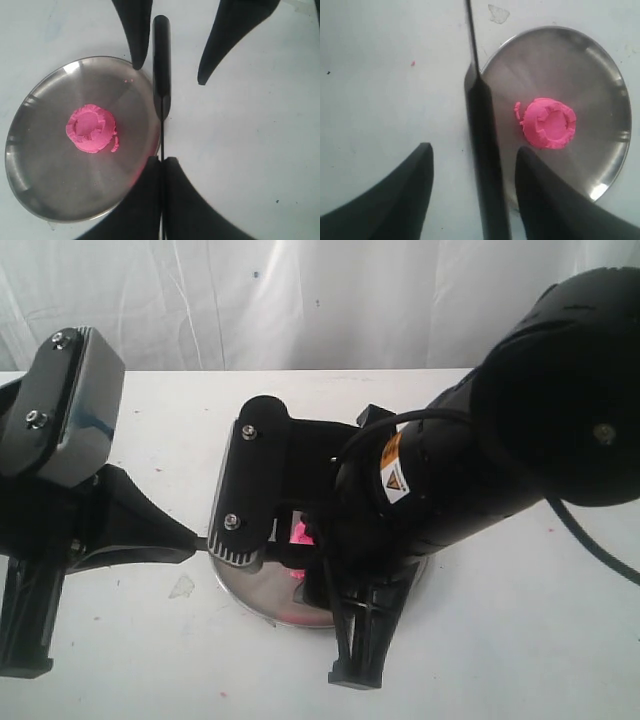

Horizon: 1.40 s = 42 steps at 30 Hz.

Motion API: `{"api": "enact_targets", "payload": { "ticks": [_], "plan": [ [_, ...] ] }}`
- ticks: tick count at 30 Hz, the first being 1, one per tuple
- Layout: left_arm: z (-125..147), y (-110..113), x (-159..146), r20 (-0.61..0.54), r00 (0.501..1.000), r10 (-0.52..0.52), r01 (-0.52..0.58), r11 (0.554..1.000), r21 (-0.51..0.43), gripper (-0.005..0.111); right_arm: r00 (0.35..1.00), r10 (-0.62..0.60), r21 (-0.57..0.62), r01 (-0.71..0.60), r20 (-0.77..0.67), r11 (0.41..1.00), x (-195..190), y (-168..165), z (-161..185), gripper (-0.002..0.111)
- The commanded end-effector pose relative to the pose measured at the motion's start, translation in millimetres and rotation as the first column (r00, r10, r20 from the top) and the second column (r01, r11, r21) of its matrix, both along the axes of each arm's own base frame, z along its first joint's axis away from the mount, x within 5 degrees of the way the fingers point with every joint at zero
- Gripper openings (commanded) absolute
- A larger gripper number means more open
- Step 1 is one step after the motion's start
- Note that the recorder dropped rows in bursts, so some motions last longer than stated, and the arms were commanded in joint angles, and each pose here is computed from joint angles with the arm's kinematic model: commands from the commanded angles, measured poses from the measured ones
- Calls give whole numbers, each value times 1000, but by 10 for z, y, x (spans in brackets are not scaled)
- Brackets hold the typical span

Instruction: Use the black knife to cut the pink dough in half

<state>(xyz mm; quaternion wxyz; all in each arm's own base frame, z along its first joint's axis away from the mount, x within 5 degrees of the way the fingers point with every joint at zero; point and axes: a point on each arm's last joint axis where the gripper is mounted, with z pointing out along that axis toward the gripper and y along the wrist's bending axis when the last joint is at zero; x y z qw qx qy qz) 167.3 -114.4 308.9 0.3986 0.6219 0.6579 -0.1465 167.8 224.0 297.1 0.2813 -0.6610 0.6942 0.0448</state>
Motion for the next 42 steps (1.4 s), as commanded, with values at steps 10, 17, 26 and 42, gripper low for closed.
{"api": "enact_targets", "payload": {
  "ticks": [10, 17, 26, 42],
  "plan": [
    [24, -8, -51, -4, 999, -39, 39, 999, -9, 0, 1000, 11, -58, -10, 11, 998, 37, -22, -40, 41],
    [24, -8, -52, -4, 999, -40, 40, 999, -9, 0, 1000, 11, -52, -10, 15, 999, 46, -9, -47, 39],
    [28, -8, -43, 3, 999, -32, 32, 999, -12, 0, 1000, -11, -20, 12, 20, 1000, 64, 15, -42, 5],
    [54, 3, 25, 24, 998, 56, -55, 998, -43, 1, 994, -101, -12, 101, 34, 995, 107, -10, -35, 0]
  ]
}}
